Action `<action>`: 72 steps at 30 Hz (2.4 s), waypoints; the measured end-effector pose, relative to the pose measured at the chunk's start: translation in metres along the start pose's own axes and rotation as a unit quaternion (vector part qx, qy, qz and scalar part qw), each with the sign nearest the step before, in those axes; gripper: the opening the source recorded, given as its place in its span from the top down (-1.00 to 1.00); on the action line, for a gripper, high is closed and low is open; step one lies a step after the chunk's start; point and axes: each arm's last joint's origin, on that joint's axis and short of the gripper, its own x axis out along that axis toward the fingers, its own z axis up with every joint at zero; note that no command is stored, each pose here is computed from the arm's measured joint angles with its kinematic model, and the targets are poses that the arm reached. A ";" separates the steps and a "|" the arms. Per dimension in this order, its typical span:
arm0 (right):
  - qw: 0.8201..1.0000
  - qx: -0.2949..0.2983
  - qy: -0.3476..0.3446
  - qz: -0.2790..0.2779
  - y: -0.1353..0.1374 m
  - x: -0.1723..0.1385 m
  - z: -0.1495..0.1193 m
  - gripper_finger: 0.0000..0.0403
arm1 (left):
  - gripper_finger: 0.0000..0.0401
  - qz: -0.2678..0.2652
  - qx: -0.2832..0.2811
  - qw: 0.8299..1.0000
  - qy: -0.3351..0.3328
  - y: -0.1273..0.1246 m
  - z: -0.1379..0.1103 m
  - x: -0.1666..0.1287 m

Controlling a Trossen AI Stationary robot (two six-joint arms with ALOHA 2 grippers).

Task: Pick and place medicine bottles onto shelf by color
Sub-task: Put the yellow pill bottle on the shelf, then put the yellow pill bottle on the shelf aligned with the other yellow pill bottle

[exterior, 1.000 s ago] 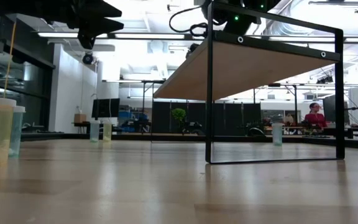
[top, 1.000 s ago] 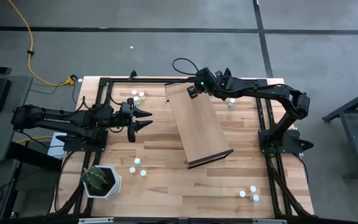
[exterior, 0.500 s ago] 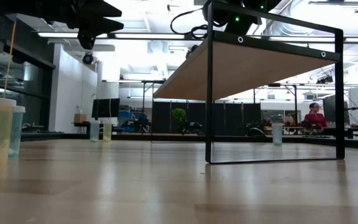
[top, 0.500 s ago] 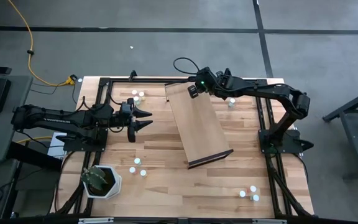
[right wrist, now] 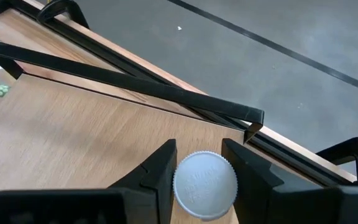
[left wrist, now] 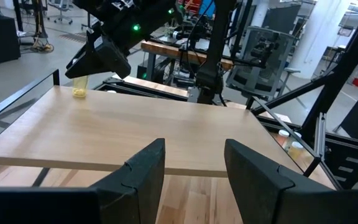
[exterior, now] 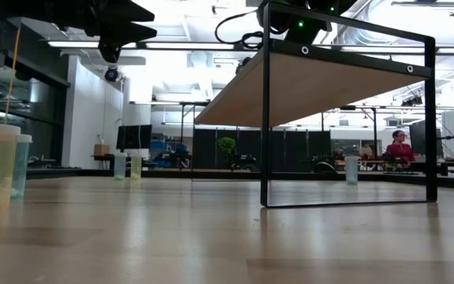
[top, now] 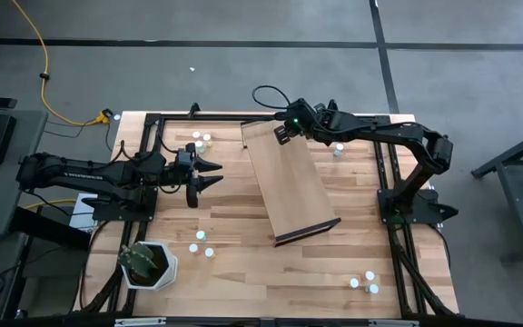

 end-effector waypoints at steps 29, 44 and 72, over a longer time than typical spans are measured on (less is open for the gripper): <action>0.999 -0.015 -0.034 0.001 0.002 0.000 0.006 -0.04 | 0.21 0.000 0.000 1.000 0.000 0.000 0.000 0.000; 0.981 -0.084 -0.174 0.014 -0.023 -0.095 0.034 -0.14 | 0.21 0.001 0.000 1.000 0.003 0.000 -0.001 0.000; 0.875 -0.058 -0.362 0.317 -0.051 -0.141 -0.159 -0.14 | 0.21 0.012 0.019 1.000 0.006 0.001 -0.002 0.003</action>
